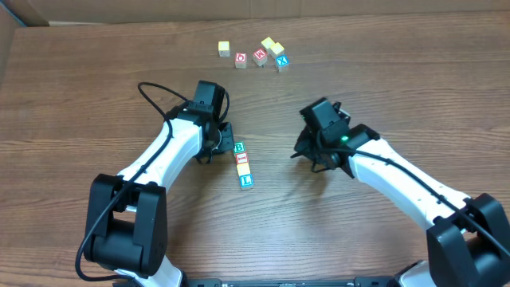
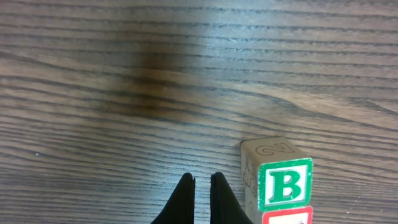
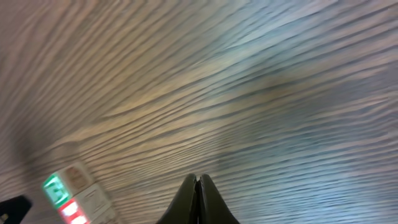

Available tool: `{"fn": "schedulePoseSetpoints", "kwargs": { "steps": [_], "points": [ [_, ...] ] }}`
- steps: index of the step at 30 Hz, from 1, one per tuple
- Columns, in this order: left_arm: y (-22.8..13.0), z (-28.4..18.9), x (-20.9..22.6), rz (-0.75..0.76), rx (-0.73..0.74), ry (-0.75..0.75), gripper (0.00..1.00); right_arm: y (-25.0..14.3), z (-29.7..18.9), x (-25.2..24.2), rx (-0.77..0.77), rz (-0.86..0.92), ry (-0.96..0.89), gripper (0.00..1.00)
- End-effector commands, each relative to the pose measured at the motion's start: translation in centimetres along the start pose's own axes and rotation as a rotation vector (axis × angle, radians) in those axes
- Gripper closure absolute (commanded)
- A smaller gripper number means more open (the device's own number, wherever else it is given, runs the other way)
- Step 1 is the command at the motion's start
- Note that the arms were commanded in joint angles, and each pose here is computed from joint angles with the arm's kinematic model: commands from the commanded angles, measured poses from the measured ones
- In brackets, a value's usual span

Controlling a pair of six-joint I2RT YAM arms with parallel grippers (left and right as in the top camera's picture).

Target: Flip 4 blocks

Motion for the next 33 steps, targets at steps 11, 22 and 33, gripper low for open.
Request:
{"fn": "schedulePoseSetpoints", "kwargs": {
  "steps": [11, 22, 33],
  "points": [
    [-0.6, 1.4, -1.0, 0.012, 0.02, 0.014, 0.96, 0.9, 0.2, -1.5, -0.061, -0.012, -0.072, 0.96],
    [-1.0, 1.5, -1.3, 0.029, 0.042, -0.001, 0.96, 0.9, 0.2, -1.5, -0.063, -0.012, -0.073, 0.96],
    [-1.1, 2.2, -1.5, 0.052, 0.05, 0.009, 0.96, 0.9, 0.2, -1.5, -0.064, -0.012, -0.074, 0.96]
  ]
}}
Point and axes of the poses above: each gripper's point midway between its finger pads, its own z axis out along the fingers, its own x axis along the line the jaws close on, y = z × x, the point moved 9 cm from there along -z, back along the fingers, and after that the axes turned 3 degrees about z, right-handed, at the moved point
